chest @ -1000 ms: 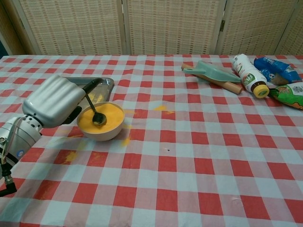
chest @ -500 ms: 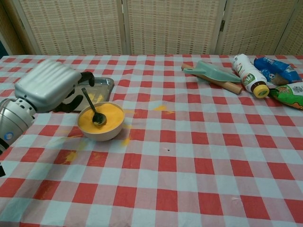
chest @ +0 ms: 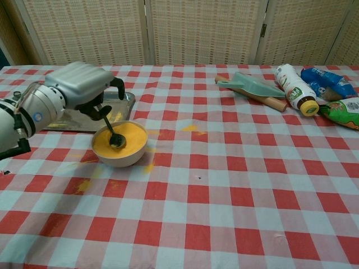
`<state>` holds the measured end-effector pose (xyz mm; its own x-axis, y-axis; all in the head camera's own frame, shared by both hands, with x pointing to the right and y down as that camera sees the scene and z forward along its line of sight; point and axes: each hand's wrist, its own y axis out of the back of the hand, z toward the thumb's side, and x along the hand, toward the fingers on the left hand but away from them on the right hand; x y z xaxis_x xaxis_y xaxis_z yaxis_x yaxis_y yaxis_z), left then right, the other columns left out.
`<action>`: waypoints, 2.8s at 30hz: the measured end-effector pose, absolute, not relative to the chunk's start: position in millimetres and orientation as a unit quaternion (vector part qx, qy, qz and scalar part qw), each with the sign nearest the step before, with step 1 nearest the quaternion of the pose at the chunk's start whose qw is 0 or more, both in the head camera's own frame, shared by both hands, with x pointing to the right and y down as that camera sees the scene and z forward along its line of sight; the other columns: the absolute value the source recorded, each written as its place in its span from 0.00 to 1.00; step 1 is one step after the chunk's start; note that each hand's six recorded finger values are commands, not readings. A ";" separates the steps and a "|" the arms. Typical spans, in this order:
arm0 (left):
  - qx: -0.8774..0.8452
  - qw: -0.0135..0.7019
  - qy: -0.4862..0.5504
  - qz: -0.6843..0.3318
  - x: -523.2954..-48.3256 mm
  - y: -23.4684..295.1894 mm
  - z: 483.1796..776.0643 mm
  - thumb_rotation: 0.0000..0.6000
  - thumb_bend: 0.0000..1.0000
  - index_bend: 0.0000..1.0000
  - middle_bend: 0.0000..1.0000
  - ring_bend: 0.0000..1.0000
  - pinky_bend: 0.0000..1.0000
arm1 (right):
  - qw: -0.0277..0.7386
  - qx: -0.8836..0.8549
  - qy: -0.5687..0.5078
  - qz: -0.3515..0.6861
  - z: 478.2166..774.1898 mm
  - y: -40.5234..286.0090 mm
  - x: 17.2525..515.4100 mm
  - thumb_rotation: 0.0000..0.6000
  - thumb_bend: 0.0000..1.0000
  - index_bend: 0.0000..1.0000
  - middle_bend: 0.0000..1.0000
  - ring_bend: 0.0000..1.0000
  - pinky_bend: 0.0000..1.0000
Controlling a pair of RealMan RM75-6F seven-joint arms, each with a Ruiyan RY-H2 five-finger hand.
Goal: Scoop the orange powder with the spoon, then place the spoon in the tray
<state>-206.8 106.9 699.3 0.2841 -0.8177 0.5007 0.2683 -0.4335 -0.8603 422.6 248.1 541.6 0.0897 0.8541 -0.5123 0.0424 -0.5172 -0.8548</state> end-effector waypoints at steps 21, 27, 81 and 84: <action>-0.609 0.469 0.136 -0.625 -226.5 87.9 711.9 1.00 0.65 0.35 1.00 1.00 1.00 | 0.348 -0.643 -0.351 0.585 542.6 244.5 426.0 1.00 0.19 0.00 0.00 0.00 0.00; -0.602 0.459 0.125 -0.641 -242.9 88.7 710.0 1.00 0.65 0.34 1.00 1.00 1.00 | 0.350 -0.643 -0.352 0.583 541.1 245.6 425.3 1.00 0.19 0.00 0.00 0.00 0.00; -0.593 0.506 0.091 -0.620 -256.9 131.6 709.3 1.00 0.65 0.39 1.00 1.00 1.00 | 0.356 -0.648 -0.353 0.574 535.5 249.0 421.7 1.00 0.19 0.00 0.00 0.00 0.00; -0.592 0.505 0.084 -0.622 -258.9 137.2 707.6 1.00 0.65 0.39 1.00 1.00 1.00 | 0.356 -0.648 -0.354 0.573 534.7 249.5 421.6 1.00 0.19 0.00 0.00 0.00 0.00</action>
<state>-258.9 137.2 707.6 0.2115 -0.7281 0.6520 0.5286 -0.4759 -0.7029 421.6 249.5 534.7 0.0944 0.8664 -0.4904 0.0505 -0.4961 -0.8668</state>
